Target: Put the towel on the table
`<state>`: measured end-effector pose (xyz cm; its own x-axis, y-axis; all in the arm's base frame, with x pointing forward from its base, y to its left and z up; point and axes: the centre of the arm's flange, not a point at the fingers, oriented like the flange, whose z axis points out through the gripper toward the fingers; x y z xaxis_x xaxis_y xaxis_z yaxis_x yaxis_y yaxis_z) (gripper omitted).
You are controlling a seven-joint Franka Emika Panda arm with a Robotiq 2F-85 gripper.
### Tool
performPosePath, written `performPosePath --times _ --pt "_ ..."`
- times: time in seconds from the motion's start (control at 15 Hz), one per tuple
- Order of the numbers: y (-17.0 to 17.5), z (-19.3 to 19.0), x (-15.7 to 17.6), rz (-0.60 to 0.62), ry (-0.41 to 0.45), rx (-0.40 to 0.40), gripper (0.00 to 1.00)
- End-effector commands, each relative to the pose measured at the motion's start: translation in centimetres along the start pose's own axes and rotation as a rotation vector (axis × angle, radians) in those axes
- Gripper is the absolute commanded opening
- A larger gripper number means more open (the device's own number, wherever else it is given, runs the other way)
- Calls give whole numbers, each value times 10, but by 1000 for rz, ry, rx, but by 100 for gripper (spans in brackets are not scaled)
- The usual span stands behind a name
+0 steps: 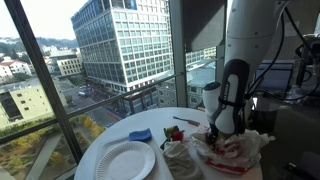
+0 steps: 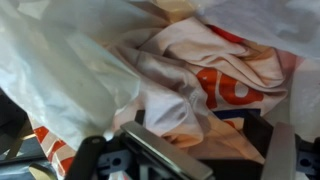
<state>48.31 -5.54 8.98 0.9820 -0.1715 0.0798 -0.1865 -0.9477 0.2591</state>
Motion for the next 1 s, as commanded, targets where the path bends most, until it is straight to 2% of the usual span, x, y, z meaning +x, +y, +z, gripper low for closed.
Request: performPosePath --times 0.0,0.2,0.4,0.47,0.53,0.6,0.67,0.93 --pt "-3 14 18 -25 85 -90 100" --pt "14 23 12 -19 58 -146 100" --pt "27 28 -7 27 -11 -138 100" --pt "29 30 -13 38 -19 -131 75" --pt "31 33 -17 38 -11 -150 74" --pt "32 35 -20 45 -22 -146 68" --pt "34 34 -22 52 -24 -147 58" --pt "44 23 -28 88 -31 -147 29"
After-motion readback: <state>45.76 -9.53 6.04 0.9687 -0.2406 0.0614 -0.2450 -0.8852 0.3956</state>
